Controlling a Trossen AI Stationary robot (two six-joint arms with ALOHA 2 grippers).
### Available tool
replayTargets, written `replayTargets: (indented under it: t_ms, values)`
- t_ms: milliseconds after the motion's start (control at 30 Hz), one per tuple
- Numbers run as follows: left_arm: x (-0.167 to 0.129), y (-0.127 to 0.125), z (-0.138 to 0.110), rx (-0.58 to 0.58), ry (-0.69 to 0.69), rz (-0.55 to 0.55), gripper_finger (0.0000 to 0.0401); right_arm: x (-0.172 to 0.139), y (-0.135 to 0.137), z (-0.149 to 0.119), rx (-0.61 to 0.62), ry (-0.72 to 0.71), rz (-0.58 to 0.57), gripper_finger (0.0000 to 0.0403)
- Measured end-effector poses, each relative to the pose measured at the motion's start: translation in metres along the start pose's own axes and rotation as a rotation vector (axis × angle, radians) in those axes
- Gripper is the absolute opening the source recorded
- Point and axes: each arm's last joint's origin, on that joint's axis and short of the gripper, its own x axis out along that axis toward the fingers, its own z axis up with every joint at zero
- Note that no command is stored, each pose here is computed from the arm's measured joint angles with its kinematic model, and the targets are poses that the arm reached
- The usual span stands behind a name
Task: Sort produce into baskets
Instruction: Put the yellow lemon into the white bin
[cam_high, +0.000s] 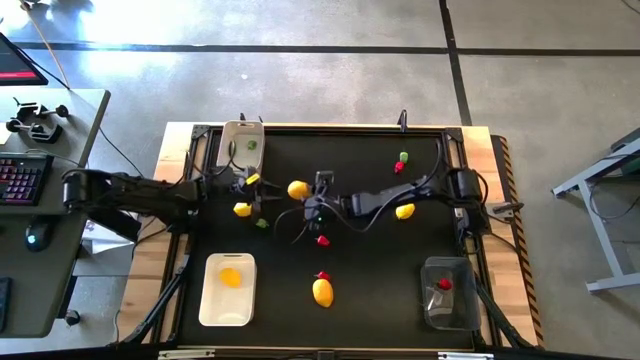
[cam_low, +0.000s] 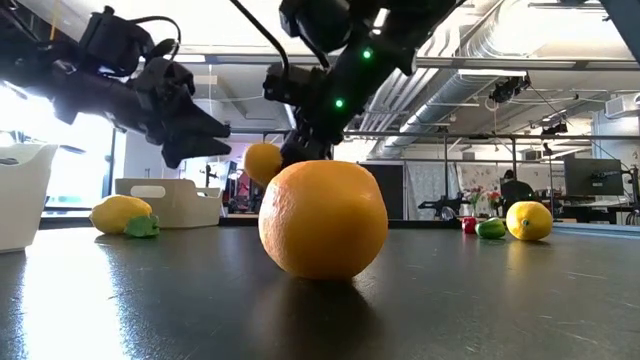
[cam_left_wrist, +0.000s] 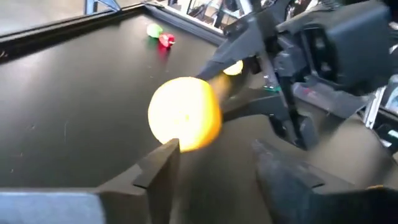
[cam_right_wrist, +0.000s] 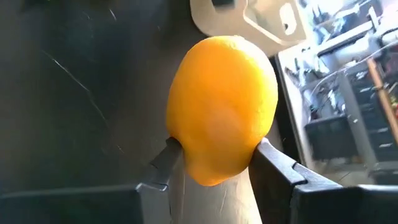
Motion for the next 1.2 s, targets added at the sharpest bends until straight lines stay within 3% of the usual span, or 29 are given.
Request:
replayTargets:
  t_ms: [167,433,967,1200]
  values:
    - [0.008,-0.005,-0.005,0.123,0.025,0.074,0.0231,-0.006,0.005,0.006,-0.052,-0.039,-0.001,0.0125]
    - [0.016,-0.021,-0.006,0.264,-0.008,0.124,0.0237,-0.011,0.011,0.008,-0.08,-0.055,0.007,0.0126]
    - [0.016,-0.029,-0.006,0.281,-0.014,0.051,0.0236,-0.017,0.018,0.014,-0.087,-0.119,0.056,0.0126]
    - [0.016,-0.028,-0.007,0.3,-0.006,0.05,0.0214,-0.017,0.017,0.015,-0.072,-0.13,0.061,0.0126]
